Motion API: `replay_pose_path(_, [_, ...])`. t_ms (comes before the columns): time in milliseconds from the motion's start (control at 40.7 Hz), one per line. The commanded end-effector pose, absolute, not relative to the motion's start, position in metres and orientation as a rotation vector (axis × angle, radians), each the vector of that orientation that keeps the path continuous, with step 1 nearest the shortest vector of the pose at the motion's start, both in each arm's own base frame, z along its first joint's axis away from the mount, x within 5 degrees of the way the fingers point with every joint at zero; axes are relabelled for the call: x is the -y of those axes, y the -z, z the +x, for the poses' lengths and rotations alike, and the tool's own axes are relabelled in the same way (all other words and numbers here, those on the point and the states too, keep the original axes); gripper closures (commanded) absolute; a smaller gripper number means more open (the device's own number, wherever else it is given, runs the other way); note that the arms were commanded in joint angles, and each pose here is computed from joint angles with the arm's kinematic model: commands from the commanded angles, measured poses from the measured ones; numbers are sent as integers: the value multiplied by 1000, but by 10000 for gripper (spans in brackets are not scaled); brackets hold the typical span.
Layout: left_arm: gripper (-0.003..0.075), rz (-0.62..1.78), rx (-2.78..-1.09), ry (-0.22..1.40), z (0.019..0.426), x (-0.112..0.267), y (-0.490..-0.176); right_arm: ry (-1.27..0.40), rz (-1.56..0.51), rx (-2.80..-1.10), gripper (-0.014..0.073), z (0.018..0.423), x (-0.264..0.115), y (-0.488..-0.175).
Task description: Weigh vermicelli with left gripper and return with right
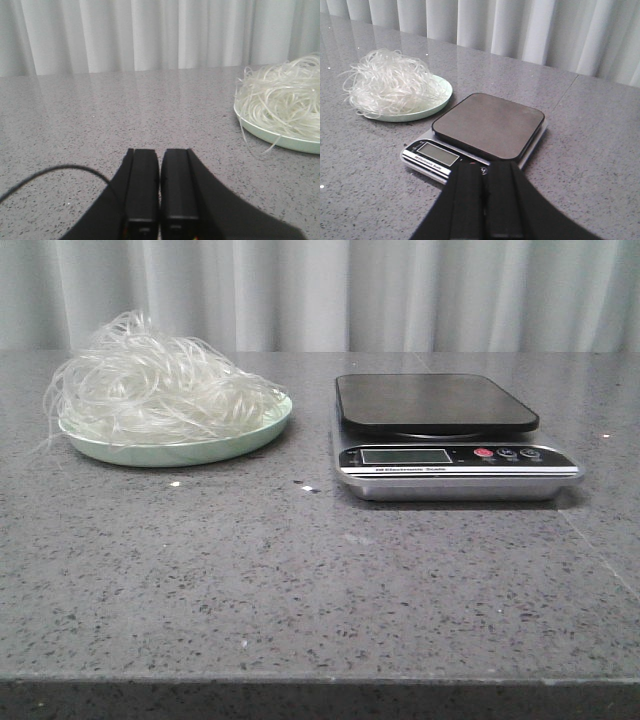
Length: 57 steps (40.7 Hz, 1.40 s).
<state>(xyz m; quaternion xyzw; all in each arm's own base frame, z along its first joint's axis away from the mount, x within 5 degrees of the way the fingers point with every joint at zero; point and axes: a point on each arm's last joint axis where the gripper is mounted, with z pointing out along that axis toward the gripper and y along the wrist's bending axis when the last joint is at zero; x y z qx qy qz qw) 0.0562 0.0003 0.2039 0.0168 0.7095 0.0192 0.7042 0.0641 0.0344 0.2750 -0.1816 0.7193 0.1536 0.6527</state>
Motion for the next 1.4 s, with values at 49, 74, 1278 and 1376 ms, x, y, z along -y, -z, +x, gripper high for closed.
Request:
replay_pose_path(49, [583,30,-1495,-33,55,0,-209,-243,-351,-1530,445,68,-28,-290])
replay_pose_path(74, [583,30,-1495,-33,55,0,-209,-229,-336,-1529,445,69,-26,-289])
replay_pose_path(1278, [583,30,-1496,-33,55,0,-208,-46,178,-1546,445,55,5,-200])
replay_pose_path(1376, [583,30,-1496,-33,55,0,-208,-46,178,-1546,445,55,5,-200])
